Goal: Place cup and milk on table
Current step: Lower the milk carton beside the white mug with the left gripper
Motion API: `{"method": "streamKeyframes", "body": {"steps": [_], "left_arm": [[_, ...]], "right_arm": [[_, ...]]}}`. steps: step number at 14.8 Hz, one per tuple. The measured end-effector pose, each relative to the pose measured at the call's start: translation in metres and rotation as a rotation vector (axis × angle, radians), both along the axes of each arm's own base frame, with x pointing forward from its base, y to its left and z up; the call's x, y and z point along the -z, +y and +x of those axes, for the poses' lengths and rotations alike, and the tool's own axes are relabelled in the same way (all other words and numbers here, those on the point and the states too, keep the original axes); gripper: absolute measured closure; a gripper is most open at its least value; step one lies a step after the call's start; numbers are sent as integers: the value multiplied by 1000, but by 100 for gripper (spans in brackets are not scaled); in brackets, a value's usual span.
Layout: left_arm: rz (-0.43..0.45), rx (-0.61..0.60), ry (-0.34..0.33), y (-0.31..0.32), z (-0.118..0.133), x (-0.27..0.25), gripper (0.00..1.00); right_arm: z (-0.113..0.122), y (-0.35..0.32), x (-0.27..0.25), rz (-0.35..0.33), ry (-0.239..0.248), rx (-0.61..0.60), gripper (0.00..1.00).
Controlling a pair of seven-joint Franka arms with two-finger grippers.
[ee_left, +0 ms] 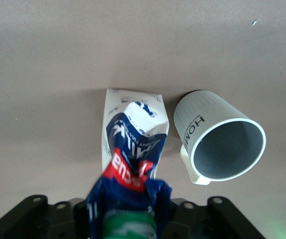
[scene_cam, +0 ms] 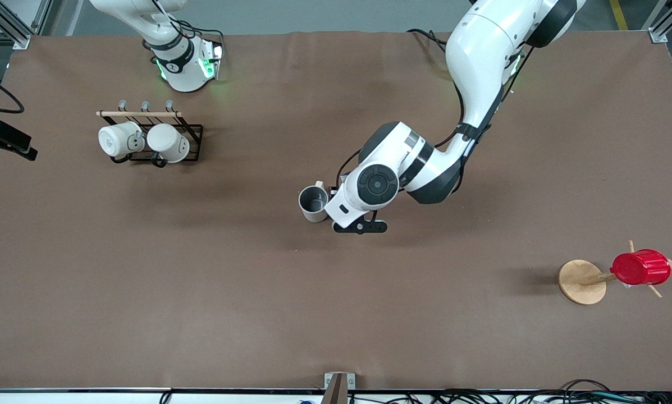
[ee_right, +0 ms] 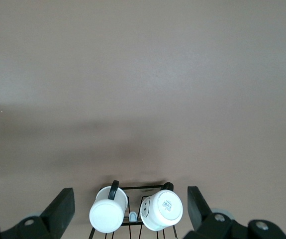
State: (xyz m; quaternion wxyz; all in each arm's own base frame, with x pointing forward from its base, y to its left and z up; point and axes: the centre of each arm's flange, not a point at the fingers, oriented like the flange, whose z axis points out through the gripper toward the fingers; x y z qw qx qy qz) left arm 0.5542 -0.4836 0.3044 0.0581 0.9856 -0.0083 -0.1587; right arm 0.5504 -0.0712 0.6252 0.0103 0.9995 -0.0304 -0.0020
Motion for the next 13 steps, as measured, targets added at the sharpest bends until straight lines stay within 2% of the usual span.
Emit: {"method": "streamKeyframes", "body": {"steps": [3, 5, 8, 11, 13], "left_arm": [[-8, 22, -7, 0, 1, -1, 52], [-1, 34, -25, 1, 3, -4, 30], [3, 34, -60, 7, 10, -17, 3], [-8, 12, -101, 24, 25, -43, 0], [-7, -4, -156, 40, 38, -67, 0]], "right_arm": [[0, -1, 0, 0, 0, 0, 0], [0, 0, 0, 0, 0, -3, 0], [0, 1, 1, 0, 2, -4, 0], [0, 1, 1, 0, 5, -3, 0], [0, 1, 0, 0, 2, -4, 0]]}}
